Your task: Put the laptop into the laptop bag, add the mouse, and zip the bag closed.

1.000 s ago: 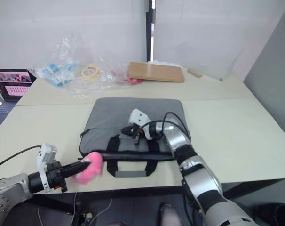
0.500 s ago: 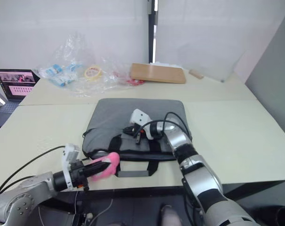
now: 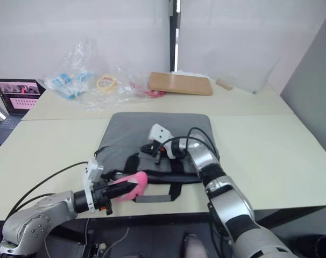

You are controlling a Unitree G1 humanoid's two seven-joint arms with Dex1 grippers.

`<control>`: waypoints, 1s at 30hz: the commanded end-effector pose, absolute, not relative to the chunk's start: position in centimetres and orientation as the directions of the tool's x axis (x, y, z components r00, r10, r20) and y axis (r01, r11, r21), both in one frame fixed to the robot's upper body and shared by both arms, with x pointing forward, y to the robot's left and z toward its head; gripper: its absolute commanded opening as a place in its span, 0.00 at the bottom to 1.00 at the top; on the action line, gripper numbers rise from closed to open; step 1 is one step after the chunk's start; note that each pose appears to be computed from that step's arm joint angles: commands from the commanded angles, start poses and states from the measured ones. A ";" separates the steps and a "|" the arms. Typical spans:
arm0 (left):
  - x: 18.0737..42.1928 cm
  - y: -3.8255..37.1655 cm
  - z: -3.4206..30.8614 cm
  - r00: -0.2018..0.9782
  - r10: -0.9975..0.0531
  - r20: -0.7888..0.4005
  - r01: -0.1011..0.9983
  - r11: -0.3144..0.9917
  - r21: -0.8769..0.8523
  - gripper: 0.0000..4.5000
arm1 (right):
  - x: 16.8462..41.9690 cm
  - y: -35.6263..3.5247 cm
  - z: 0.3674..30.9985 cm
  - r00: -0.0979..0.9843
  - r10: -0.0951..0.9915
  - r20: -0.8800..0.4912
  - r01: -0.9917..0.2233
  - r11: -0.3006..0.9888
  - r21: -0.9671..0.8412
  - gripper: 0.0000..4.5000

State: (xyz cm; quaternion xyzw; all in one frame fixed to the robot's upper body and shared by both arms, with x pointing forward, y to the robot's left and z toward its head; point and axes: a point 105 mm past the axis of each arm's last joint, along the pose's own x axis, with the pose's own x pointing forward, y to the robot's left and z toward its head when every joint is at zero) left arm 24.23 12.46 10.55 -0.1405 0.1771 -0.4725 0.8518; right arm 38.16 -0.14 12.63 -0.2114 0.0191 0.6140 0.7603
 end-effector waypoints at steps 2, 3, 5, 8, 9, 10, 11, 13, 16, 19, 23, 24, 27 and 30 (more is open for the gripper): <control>23.5 10.9 11.3 0.419 -0.900 -0.120 0.796 0.428 -0.429 0.01 | 38.6 -0.8 11.8 0.275 0.907 -0.319 -0.940 0.183 -0.289 0.00; 23.4 10.6 11.5 0.404 -0.908 -0.110 0.802 0.409 -0.435 0.01 | 38.6 -0.8 11.9 0.275 0.907 -0.319 -0.940 0.183 -0.289 0.00; 23.0 9.8 12.1 0.359 -0.930 -0.082 0.820 0.356 -0.448 0.01 | 38.6 -0.8 11.9 0.275 0.907 -0.319 -0.940 0.183 -0.289 0.00; 22.6 8.9 12.8 0.305 -0.951 -0.057 0.837 0.297 -0.459 0.01 | 38.6 -0.7 12.0 0.274 0.908 -0.318 -0.940 0.183 -0.289 0.00; 22.6 8.8 12.9 0.294 -0.954 -0.052 0.841 0.284 -0.460 0.01 | 38.6 -0.7 12.0 0.275 0.908 -0.317 -0.940 0.183 -0.289 0.00; 22.6 8.7 13.0 0.288 -0.957 -0.049 0.843 0.277 -0.460 0.01 | 38.6 -0.7 12.0 0.275 0.907 -0.317 -0.939 0.184 -0.290 0.00; 22.7 8.6 13.0 0.290 -0.956 -0.049 0.843 0.279 -0.459 0.01 | 38.6 -0.7 12.0 0.276 0.907 -0.317 -0.939 0.184 -0.290 0.00; 23.8 8.9 12.7 0.335 -0.941 -0.058 0.843 0.326 -0.427 0.01 | 38.6 -0.7 12.1 0.276 0.908 -0.316 -0.939 0.185 -0.290 0.00; 25.0 9.4 12.0 0.384 -0.919 -0.087 0.848 0.389 -0.360 0.01 | 38.6 -0.7 12.0 0.277 0.907 -0.317 -0.939 0.186 -0.290 0.00; 24.9 9.6 10.2 0.373 -0.914 -0.161 0.869 0.405 -0.285 0.01 | 38.5 -0.8 11.8 0.275 0.907 -0.318 -0.940 0.183 -0.289 0.00; 24.5 9.6 9.6 0.365 -0.916 -0.165 0.878 0.397 -0.265 0.15 | 38.3 -0.9 11.6 0.271 0.908 -0.319 -0.940 0.178 -0.289 0.00; 24.4 9.7 9.9 0.369 -0.917 -0.152 0.878 0.398 -0.267 0.19 | 38.3 -1.0 11.6 0.270 0.908 -0.320 -0.940 0.177 -0.291 0.00; 24.2 10.3 10.8 0.385 -0.914 -0.128 0.873 0.405 -0.271 0.41 | 38.2 -1.0 11.6 0.270 0.908 -0.321 -0.940 0.176 -0.293 0.00; 23.9 11.7 11.9 0.420 -0.900 -0.116 0.863 0.436 -0.257 0.64 | 38.3 -1.0 11.6 0.272 0.908 -0.319 -0.940 0.179 -0.292 0.00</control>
